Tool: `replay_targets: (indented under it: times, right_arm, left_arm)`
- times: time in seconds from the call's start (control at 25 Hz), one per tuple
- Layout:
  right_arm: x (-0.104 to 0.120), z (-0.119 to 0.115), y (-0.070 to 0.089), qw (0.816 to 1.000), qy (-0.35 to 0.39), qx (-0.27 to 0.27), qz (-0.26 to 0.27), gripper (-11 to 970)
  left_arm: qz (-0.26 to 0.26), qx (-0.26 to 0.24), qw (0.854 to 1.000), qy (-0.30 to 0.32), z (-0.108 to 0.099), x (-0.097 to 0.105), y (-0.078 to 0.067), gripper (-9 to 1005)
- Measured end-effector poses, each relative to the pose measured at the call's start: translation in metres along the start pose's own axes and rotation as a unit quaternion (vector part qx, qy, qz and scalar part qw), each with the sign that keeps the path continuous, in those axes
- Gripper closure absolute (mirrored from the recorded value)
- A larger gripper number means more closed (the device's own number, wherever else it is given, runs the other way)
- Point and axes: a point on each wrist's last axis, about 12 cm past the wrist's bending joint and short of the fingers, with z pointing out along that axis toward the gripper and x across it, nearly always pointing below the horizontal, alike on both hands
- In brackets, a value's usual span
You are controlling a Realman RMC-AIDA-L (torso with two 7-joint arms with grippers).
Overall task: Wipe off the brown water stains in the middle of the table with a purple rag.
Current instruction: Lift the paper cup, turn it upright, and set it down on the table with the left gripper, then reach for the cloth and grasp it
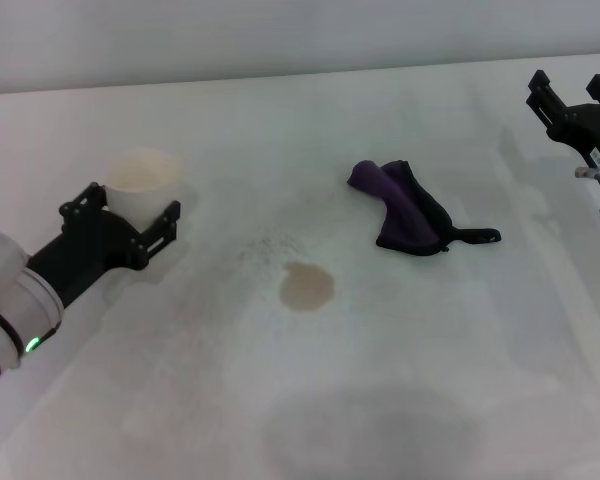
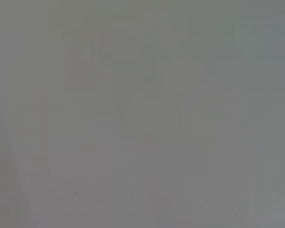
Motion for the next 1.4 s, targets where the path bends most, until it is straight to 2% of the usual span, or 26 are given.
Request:
replay_targets:
  times: [0.88,1.12,1.4]
  right_arm:
    - [0.001,-0.002,-0.001,1.0,0.002,0.001,0.0,98]
    - [0.003,-0.004,-0.001,1.0,0.005,0.0,0.001,98]
    - [0.003,-0.004,0.001,1.0,0.004,-0.003,0.0,98]
  left_arm:
    - [-0.03,-0.041,0.998,0.023,-0.028,0.025,0.001,251]
    - [-0.033,-0.042,0.998,0.025,-0.034,0.029,-0.001,103]
    - [-0.049,-0.051,0.997,0.003,-0.056,0.037,-0.008,102]
